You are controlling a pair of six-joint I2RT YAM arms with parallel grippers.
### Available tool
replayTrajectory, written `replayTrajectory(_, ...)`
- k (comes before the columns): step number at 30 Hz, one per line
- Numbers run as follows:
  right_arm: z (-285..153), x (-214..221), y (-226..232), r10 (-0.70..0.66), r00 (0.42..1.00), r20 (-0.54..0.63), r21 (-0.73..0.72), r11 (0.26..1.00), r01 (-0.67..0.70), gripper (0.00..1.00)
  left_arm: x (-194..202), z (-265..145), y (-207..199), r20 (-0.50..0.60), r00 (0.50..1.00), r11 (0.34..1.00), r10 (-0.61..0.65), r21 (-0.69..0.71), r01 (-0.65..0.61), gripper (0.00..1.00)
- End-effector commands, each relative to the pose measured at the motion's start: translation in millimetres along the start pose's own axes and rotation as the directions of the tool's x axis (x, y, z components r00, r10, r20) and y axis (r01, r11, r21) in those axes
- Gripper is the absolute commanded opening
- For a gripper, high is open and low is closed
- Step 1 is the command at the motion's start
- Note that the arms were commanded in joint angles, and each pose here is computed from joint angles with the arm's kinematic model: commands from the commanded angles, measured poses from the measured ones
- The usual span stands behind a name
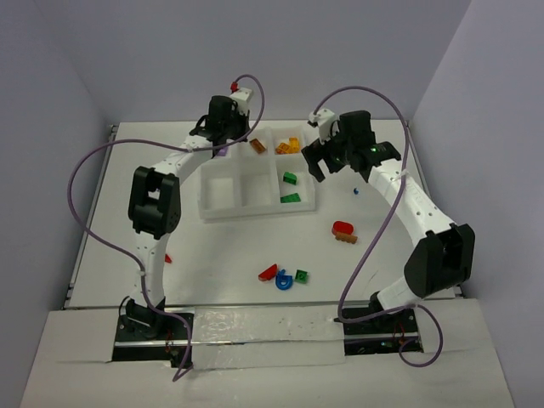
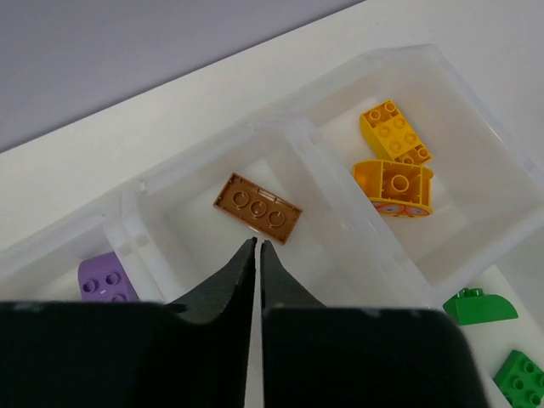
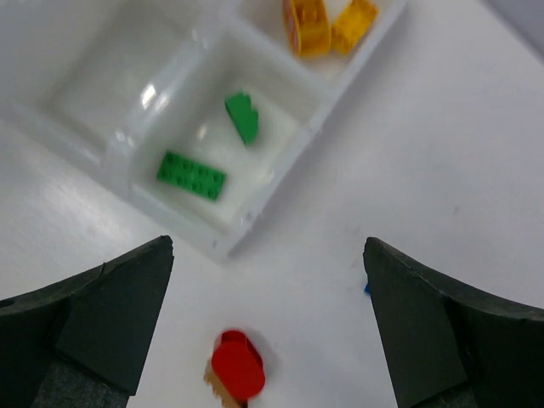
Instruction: Sort the legos into containers by color
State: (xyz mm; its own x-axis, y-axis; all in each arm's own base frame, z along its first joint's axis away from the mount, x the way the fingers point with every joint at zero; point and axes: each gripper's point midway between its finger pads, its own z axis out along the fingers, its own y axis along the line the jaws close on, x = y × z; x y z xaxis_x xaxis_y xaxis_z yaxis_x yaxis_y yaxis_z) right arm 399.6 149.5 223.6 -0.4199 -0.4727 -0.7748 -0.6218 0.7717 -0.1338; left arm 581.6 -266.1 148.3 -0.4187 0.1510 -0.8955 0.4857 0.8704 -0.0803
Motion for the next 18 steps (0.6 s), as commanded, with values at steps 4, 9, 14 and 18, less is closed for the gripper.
replayTrajectory(4, -31.8, 90.9, 6.2, -0.022, 0.978, -0.205, -0.038, 0.999, 0.015, 0.99, -46.6, -24.3, -9.4, 0.109, 0.994, 1.000, 0.003, 0.021, -0.006, 0.44)
replayTrajectory(9, -48.7, 138.7, 13.0, -0.074, 0.946, -0.317, -0.109, 0.993, 0.042, 0.95, -93.5, -62.3, -28.4, 0.200, 0.979, 0.994, 0.031, 0.094, -0.051, 0.57)
replayTrajectory(14, -64.1, 189.6, 23.6, -0.175, 0.871, -0.460, -0.206, 0.975, 0.087, 0.87, -114.1, -107.3, -42.0, 0.236, 0.970, 0.986, 0.053, 0.142, -0.088, 0.66)
replayTrajectory(18, -67.1, 205.2, 30.5, -0.176, 0.846, -0.504, -0.243, 0.968, 0.056, 0.85, -110.7, -128.1, -43.4, 0.229, 0.973, 0.987, 0.039, 0.145, -0.074, 0.67)
